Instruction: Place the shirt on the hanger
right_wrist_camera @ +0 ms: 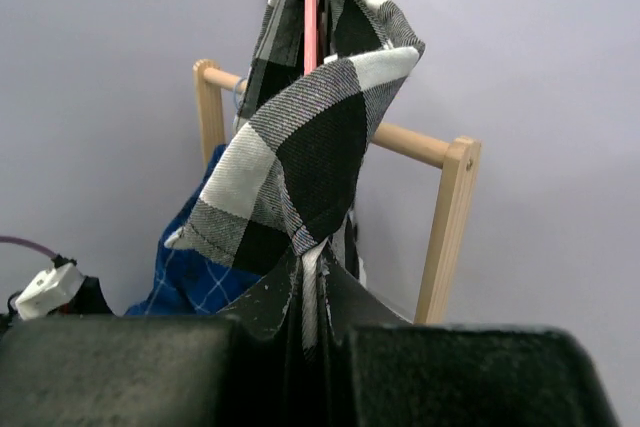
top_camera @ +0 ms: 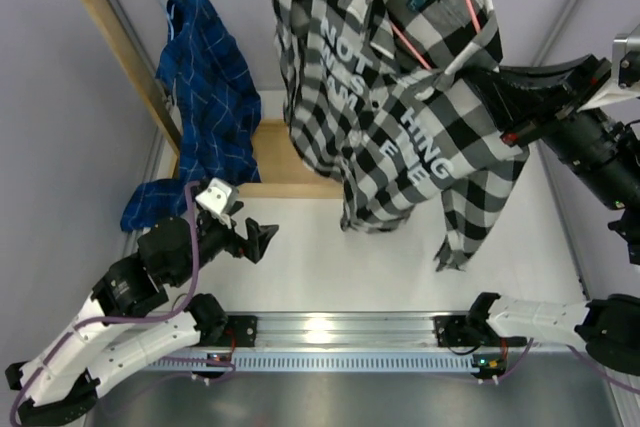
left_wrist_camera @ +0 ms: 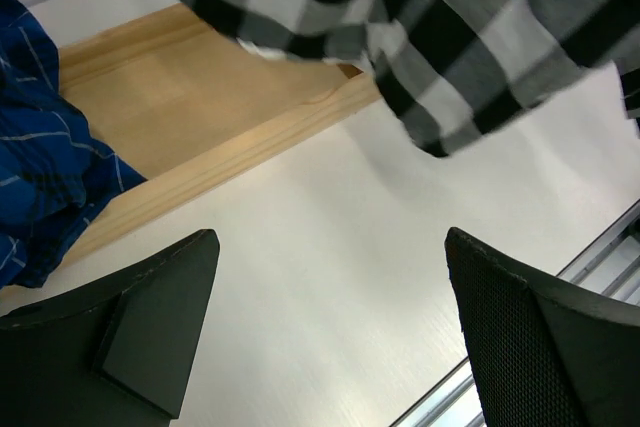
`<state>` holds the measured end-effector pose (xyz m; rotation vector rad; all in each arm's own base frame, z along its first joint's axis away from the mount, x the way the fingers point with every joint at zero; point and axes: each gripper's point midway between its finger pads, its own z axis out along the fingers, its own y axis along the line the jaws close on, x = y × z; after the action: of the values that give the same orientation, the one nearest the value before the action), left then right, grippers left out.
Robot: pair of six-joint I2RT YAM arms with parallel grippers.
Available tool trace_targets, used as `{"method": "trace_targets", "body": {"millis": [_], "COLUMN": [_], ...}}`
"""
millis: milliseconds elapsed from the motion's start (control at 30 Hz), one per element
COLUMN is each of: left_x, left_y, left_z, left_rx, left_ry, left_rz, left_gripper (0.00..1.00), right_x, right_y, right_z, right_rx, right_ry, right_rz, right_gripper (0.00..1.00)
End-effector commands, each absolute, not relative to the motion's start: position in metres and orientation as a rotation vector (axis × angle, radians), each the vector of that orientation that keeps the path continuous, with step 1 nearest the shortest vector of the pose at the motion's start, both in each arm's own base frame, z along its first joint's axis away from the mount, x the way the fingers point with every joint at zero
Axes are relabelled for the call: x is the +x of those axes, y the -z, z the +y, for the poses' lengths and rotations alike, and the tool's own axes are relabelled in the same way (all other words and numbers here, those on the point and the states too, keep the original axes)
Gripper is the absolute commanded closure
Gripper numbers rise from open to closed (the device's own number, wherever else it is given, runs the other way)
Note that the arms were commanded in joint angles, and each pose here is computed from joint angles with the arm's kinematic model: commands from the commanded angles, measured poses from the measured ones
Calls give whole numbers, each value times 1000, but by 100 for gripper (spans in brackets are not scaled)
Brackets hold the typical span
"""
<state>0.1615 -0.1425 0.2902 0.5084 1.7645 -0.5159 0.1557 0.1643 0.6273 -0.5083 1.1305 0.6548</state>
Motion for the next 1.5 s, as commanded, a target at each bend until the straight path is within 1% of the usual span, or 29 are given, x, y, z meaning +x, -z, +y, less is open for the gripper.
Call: {"method": "trace_targets", "body": {"millis": [0,33,100,133,200,233,267,300,333,367,433,533,567,700,733,833,933,1067,1100,1267,1300,1333,1467], "left_x": [163,162,158,156,154,154,153,152,152,151,150,151,152,159,161,175,191,195,192,193,193,193,191], "left_y": [-302,-302,-299,-299,-301,-300,-301,-304,-304,-304,-304,-302,-302,-299,-299,-300,-301,-305,-307,-307,-307,-307,-306], "left_z": [-146,-149,-155,-155,-153,-152,-151,-149,-147,-147,-144,-144,-143,-140,-138,-120,-86,-64,-64,-60,-61,-62,-67], "left_rx": [440,449,485,491,483,480,478,470,462,459,446,438,434,408,395,281,105,-3,1,-16,-16,-9,12], "left_ry": [580,596,624,630,641,641,643,647,645,646,652,652,649,620,606,522,393,336,350,344,346,353,376], "left_rz": [1697,1696,1699,1699,1685,1682,1675,1661,1658,1656,1649,1654,1655,1672,1676,1688,1683,1645,1630,1624,1624,1625,1628], "left_gripper": [2,2,2,2,2,2,2,2,2,2,2,2,2,2,2,2,2,2,2,2,2,2,2], "right_x": [148,157,156,163,167,174,166,165,171,167,173,185,189,229,232,259,287,306,309,339,341,348,360], "right_y": [-685,-669,-651,-625,-599,-560,-563,-551,-520,-522,-496,-480,-476,-465,-474,-481,-489,-504,-513,-501,-506,-496,-486], "right_z": [164,183,192,203,212,231,225,228,239,235,242,252,255,261,262,273,288,300,296,295,297,306,322], "right_rx": [-441,-464,-490,-490,-479,-517,-482,-485,-493,-469,-459,-439,-437,-281,-241,-159,-131,-92,-61,62,67,61,78], "right_ry": [-681,-700,-737,-759,-791,-825,-864,-887,-910,-932,-948,-946,-945,-877,-891,-850,-768,-732,-725,-607,-603,-587,-551], "right_rz": [874,893,896,922,938,992,947,950,1002,969,1010,1055,1070,1181,1166,1189,1238,1247,1236,1305,1317,1348,1419], "right_gripper": [100,100,100,100,100,100,100,100,100,100,100,100,100,100,100,100,100,100,100,100,100,100,100]}}
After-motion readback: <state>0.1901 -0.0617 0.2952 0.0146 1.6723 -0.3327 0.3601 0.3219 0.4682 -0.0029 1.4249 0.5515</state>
